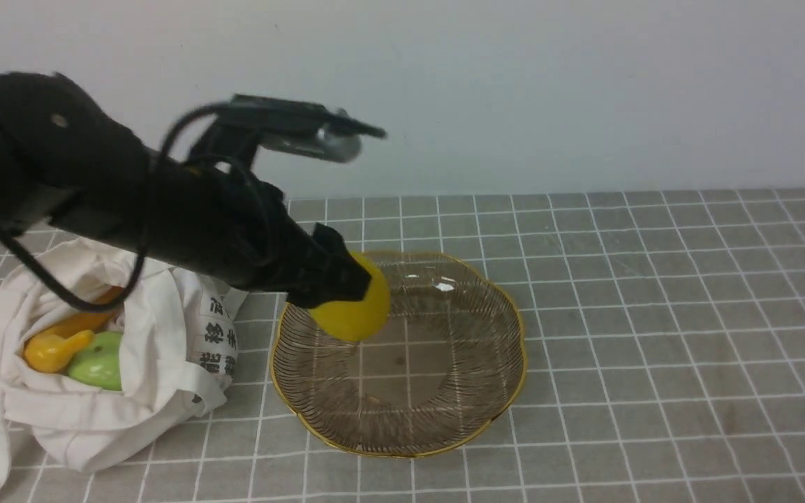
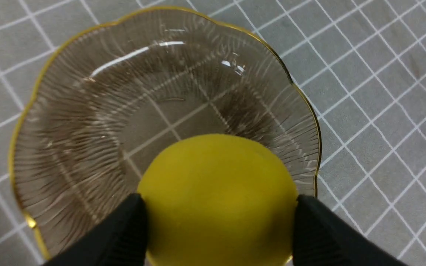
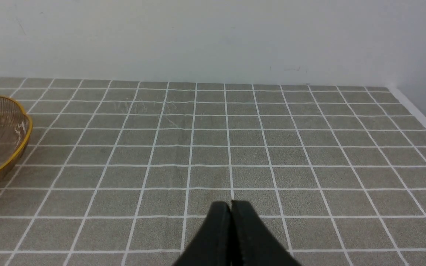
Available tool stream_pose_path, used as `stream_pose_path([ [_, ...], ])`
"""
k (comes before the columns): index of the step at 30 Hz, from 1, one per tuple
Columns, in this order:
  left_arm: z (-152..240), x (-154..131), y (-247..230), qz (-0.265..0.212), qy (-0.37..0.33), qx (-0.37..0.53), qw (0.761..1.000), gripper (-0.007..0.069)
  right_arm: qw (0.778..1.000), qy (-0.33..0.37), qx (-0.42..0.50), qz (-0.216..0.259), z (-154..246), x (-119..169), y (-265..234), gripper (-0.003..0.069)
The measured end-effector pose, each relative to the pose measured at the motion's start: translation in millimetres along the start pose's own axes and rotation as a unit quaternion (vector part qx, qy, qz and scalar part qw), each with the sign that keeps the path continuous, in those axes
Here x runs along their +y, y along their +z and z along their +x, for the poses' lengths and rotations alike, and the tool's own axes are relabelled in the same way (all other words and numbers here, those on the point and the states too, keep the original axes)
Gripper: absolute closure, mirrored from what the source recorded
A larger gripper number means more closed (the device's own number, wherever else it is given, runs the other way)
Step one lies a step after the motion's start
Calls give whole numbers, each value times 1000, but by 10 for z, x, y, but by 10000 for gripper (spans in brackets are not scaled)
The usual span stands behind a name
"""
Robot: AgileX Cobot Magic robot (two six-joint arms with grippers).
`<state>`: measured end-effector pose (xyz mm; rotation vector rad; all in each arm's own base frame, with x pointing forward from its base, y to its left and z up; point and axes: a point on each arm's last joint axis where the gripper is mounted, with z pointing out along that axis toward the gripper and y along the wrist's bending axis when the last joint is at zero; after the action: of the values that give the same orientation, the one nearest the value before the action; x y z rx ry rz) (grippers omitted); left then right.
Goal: Take the fruit out of the bag on the grey coffee tablecloth and place them on the plate.
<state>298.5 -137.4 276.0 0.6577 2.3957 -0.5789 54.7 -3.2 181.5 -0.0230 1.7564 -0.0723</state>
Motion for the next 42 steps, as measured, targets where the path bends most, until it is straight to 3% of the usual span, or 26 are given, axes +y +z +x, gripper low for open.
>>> stream_pose_path([
  [4,64,11,518,-9,-3,19,1000,179,1000,0,0,0,0,0,0,673],
  [9,155,77,766,-13,-14,44,999,141,1000,0,0,0,0,0,0,673],
  [12,177,97,816,-15,-17,49,999,13,1000,0,0,0,0,0,0,673],
  [18,61,45,672,-12,-26,27,999,-48,1000,0,0,0,0,0,0,673],
  [21,-33,-17,435,-10,-32,4,999,4,1000,0,0,0,0,0,0,673],
  [22,-69,-46,303,-11,-37,-5,999,55,1000,0,0,0,0,0,0,673],
  [25,-148,-160,-208,-17,-40,-47,998,230,1000,0,0,0,0,0,0,673],
  [27,-142,-257,-603,-28,-24,-72,997,448,1000,0,0,0,0,0,0,673],
  [29,-104,-379,-998,-41,-5,-108,993,568,1000,0,0,0,0,0,0,673],
  [32,70,-559,-1513,-52,3,-177,983,620,1000,0,0,0,0,0,0,673],
  [36,403,-714,-1944,-61,12,-267,962,633,1000,0,0,0,0,0,0,673],
  [42,1145,-785,-2189,-78,21,-390,917,633,1000,0,0,0,0,0,0,673],
])
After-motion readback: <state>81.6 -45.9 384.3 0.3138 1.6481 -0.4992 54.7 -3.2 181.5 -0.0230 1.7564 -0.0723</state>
